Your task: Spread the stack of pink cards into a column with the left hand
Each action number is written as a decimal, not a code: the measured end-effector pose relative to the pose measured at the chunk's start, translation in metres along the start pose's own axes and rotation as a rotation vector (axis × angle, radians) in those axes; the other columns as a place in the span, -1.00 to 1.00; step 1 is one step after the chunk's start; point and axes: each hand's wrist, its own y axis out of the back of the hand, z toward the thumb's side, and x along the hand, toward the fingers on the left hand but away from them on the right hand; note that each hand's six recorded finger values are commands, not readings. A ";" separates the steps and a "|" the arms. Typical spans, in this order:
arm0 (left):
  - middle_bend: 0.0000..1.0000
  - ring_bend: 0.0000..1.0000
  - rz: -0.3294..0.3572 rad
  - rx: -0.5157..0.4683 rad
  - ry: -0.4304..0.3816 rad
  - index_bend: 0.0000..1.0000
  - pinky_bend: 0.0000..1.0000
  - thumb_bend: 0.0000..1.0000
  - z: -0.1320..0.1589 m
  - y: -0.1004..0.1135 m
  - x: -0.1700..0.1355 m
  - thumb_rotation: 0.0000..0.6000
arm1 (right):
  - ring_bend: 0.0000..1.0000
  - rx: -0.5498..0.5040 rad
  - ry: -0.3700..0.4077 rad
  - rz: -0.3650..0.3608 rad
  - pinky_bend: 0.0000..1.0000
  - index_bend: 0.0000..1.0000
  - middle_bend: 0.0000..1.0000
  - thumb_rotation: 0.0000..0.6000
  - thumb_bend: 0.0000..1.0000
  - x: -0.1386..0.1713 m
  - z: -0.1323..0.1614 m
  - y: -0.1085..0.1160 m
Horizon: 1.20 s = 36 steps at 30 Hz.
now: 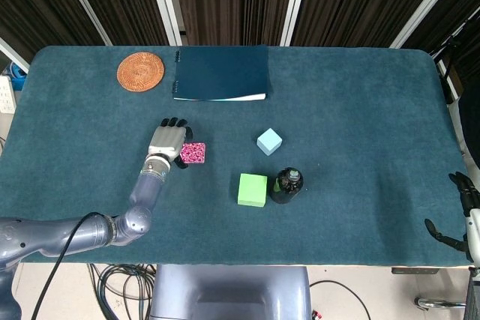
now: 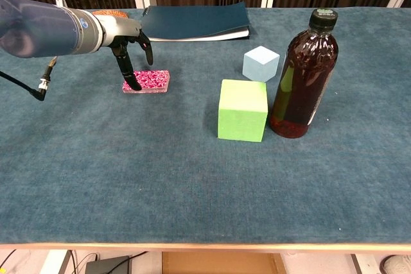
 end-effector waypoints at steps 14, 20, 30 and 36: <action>-0.66 -0.94 -0.008 0.001 0.028 -0.16 -0.90 -0.62 -0.002 -0.005 0.008 1.00 | -0.72 -0.002 -0.002 0.000 -0.63 -0.81 -0.89 1.00 -0.46 0.000 0.000 0.000; -0.66 -0.94 -0.012 0.001 0.036 -0.16 -0.91 -0.61 -0.001 -0.006 0.010 1.00 | -0.72 -0.003 -0.003 -0.001 -0.63 -0.81 -0.89 1.00 -0.46 0.000 0.000 0.000; -0.66 -0.94 -0.018 0.001 0.041 -0.13 -0.91 -0.59 0.000 -0.009 0.011 1.00 | -0.72 -0.003 -0.002 0.001 -0.63 -0.81 -0.89 1.00 -0.46 0.000 0.000 0.000; -0.66 -0.94 -0.016 -0.005 0.038 -0.09 -0.92 -0.58 0.002 -0.008 0.011 1.00 | -0.72 -0.004 -0.003 0.001 -0.63 -0.81 -0.89 1.00 -0.46 0.000 0.000 0.000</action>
